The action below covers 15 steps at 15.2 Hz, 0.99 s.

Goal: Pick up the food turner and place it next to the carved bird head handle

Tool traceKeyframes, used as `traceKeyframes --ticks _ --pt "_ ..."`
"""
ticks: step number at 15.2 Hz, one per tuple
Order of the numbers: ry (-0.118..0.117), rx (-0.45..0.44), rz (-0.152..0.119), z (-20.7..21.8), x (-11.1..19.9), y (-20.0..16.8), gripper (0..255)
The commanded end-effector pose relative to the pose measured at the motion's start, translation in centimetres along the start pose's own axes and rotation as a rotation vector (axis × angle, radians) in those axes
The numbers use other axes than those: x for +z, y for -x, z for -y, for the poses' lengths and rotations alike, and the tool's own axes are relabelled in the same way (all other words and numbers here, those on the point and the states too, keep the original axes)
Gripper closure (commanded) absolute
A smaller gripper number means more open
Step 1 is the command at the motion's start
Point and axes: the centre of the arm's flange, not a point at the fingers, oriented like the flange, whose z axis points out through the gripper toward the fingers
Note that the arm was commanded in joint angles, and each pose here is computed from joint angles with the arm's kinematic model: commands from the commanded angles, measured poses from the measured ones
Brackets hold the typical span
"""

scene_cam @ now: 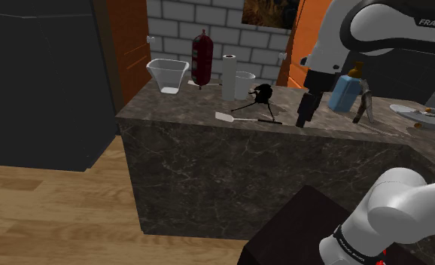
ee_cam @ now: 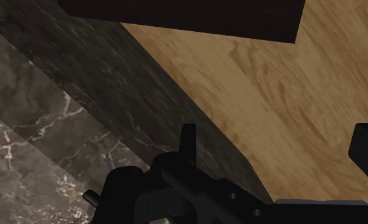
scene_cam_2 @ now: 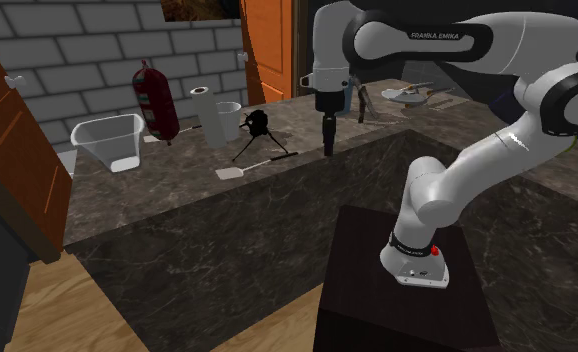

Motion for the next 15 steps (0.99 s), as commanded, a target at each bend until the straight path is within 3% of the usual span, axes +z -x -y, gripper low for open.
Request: traceKeyframes --ticks 1,15 --pt "0.000 0.000 0.000 0.0 0.0 0.0 0" --pt "0.137 -0.530 0.036 -4.1 2.6 -17.0 0"
